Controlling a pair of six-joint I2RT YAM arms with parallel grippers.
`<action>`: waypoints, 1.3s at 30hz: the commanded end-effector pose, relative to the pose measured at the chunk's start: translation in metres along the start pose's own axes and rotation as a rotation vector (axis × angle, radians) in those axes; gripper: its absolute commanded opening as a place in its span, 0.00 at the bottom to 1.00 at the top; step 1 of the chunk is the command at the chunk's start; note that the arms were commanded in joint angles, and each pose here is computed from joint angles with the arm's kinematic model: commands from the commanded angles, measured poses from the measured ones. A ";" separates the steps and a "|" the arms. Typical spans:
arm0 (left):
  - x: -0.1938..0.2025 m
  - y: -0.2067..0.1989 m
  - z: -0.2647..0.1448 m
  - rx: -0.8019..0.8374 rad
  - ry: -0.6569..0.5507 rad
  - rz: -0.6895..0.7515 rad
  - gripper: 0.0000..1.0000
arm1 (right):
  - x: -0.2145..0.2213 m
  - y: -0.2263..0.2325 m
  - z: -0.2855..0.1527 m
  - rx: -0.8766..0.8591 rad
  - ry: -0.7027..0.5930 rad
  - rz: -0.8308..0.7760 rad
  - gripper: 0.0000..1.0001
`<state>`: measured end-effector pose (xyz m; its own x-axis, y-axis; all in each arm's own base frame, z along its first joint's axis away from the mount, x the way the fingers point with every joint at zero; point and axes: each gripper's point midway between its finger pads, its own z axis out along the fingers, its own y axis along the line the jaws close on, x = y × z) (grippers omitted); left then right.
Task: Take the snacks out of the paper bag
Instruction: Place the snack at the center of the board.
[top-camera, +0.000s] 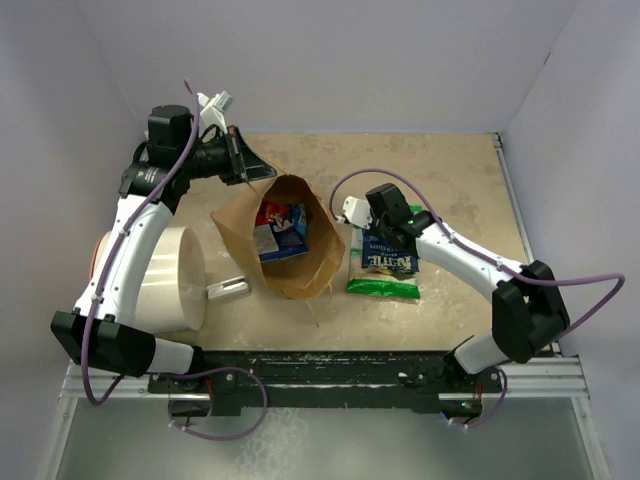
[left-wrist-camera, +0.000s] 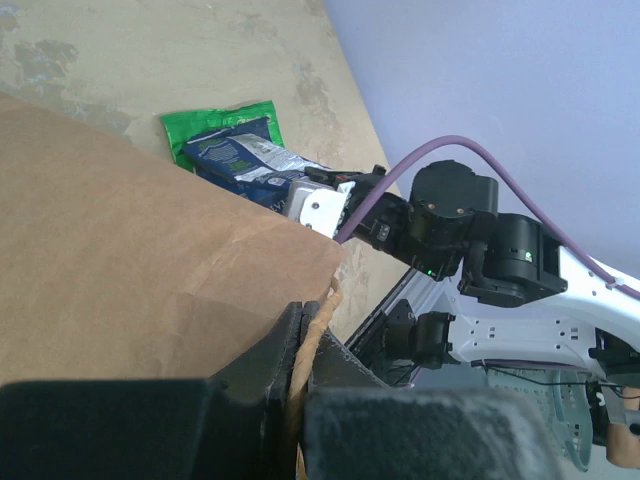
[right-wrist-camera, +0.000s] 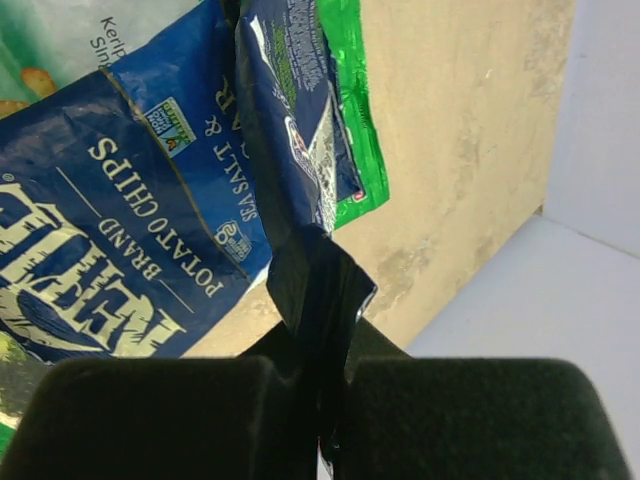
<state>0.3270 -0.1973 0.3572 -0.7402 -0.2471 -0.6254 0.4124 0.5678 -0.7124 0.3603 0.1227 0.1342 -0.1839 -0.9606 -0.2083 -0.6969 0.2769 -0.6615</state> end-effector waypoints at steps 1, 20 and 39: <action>-0.017 -0.013 -0.005 0.045 -0.050 0.062 0.00 | 0.012 0.019 0.006 -0.051 0.066 0.048 0.00; -0.015 -0.013 -0.009 0.031 -0.057 0.060 0.00 | -0.012 0.043 0.002 -0.213 0.017 0.257 0.49; -0.010 -0.010 -0.009 0.012 -0.054 0.015 0.00 | -0.098 0.013 -0.178 -0.199 -0.731 0.160 0.78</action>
<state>0.3287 -0.1958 0.3560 -0.7409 -0.2584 -0.6199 0.3966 0.5765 -0.7144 0.2747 0.1541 0.2126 -0.1479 -0.7650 -0.6268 -0.7541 0.4973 -0.4291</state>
